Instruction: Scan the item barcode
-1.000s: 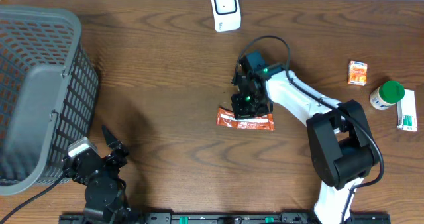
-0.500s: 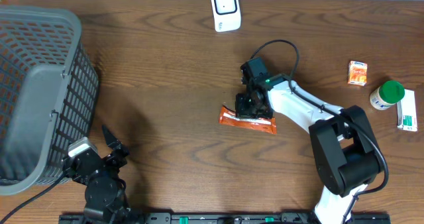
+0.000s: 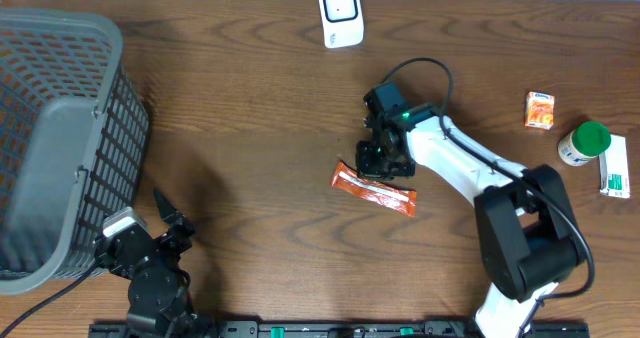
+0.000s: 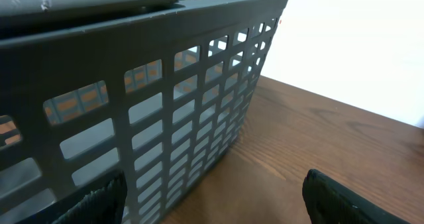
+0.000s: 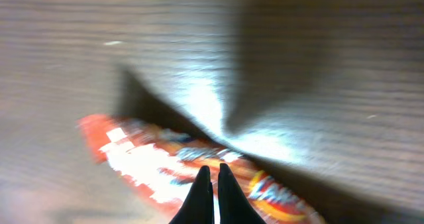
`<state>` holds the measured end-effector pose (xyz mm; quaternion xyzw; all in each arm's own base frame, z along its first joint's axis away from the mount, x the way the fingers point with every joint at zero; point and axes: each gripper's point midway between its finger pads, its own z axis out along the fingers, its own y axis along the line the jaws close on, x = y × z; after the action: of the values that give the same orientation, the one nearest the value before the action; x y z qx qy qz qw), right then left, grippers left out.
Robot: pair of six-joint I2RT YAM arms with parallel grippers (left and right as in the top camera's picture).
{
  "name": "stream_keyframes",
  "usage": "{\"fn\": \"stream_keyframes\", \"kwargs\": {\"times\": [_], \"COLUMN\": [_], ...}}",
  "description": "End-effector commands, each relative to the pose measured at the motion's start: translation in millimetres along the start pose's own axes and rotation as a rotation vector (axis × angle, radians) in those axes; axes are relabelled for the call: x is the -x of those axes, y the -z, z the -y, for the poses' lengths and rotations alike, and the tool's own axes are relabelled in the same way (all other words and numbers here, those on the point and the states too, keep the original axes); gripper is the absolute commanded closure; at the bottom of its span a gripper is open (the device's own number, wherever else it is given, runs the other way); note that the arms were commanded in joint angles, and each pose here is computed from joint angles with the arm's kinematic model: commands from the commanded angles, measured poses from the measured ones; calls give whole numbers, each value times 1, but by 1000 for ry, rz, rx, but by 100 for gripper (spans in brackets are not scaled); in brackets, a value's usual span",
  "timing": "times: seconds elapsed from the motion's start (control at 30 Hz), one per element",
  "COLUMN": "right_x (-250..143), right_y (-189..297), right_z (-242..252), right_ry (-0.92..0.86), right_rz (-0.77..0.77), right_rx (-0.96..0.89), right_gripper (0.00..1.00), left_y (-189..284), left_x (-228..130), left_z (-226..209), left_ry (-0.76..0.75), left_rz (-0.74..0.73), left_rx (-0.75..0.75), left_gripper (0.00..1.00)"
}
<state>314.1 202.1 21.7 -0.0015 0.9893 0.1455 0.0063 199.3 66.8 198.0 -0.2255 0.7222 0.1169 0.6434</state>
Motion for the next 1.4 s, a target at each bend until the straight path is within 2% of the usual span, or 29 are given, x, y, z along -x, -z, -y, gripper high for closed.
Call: {"fn": "stream_keyframes", "kwargs": {"times": [0.0, 0.3, 0.6, 0.8, 0.9, 1.07, 1.23, 1.37], "right_x": [-1, -7, -10, -20, -15, 1, 3, -4], "right_y": [14, 13, -29, -52, -42, 3, 38, 33], "right_z": [-26, -44, -9, 0, -14, -47, -52, -41], "right_ry": [50, 118, 57, 56, 117, 185, 178, 154], "right_rz": [7, -56, -114, -174, -153, -64, -9, -40], "right_rx": [91, 245, 84, 57, 111, 221, 204, 158], "right_gripper": [99, 99, 99, 99, 99, 99, 99, 99], "left_y": [0, 0, 0, 0, 0, 0, 0, 0], "left_x": [2, 2, 2, 2, 2, 2, 2, 2], "left_z": [-2, -2, -2, -2, -2, -2, -2, -2], "left_ry": [8, 8, 8, 8, 8, 8, 8, 8], "left_rz": [6, 6, 6, 6, 6, 6, 6, 6], "left_rx": [13, 13, 13, 13, 13, 13, 13, 13], "left_gripper": [15, 15, 15, 15, 15, 15, 15, 15]}}
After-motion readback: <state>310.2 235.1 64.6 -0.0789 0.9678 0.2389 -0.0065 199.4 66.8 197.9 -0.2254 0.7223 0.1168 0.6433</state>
